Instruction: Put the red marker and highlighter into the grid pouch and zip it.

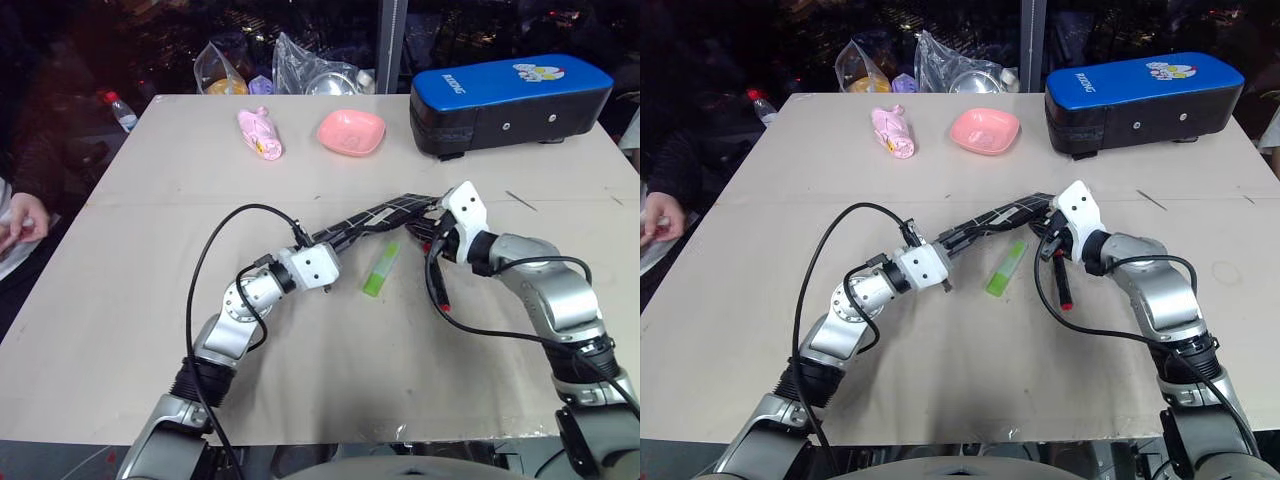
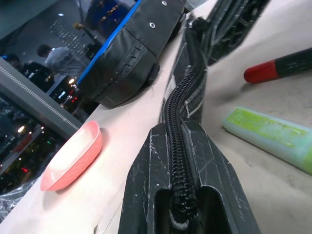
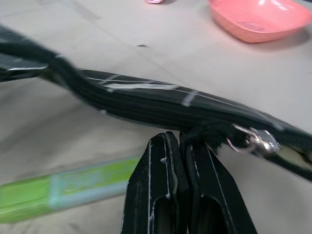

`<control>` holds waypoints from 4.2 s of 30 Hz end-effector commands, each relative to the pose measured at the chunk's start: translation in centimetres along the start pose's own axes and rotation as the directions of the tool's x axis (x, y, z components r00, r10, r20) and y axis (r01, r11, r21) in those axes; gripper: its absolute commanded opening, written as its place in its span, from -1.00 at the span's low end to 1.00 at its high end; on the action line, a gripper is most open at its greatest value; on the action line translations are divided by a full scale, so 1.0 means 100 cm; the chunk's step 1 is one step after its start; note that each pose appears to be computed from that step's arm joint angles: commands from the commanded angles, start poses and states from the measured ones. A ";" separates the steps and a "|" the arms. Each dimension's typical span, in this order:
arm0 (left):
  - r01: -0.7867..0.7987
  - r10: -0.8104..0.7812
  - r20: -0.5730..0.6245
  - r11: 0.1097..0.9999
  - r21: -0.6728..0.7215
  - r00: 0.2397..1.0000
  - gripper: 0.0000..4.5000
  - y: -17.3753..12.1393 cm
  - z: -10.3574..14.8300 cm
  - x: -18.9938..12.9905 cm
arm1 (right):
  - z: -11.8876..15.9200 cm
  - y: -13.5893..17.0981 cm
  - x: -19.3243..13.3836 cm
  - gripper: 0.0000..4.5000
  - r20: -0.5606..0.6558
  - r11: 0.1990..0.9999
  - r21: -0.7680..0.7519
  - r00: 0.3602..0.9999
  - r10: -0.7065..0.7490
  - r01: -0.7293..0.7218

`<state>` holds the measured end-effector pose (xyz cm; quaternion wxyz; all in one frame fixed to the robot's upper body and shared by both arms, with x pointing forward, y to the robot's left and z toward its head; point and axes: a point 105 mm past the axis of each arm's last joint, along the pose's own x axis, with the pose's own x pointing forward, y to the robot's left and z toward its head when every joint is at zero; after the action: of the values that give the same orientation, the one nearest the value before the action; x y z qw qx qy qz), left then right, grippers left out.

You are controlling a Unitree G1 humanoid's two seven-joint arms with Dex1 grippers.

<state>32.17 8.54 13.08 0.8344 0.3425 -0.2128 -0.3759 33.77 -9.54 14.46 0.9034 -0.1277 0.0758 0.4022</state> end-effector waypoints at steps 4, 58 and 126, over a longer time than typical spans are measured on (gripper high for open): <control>-0.121 0.123 0.043 0.992 -0.032 0.992 -1.00 0.020 0.015 0.006 | 0.021 0.011 0.003 -1.00 0.057 0.998 -0.057 0.997 0.043 -0.040; -0.112 0.112 -0.001 0.989 -0.093 0.994 -1.00 0.009 0.008 0.011 | 0.059 0.056 0.025 0.13 0.084 0.934 -0.174 0.941 0.329 -0.311; -0.061 0.063 0.046 0.997 -0.041 0.997 -1.00 0.001 0.015 0.023 | 0.039 -0.049 0.003 -0.98 -0.041 0.997 -0.079 0.999 0.005 -0.008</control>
<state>33.08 6.75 13.33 0.8557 0.3096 -0.2091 -0.3580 37.40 -11.60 17.42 0.8947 -0.1557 0.1086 0.4044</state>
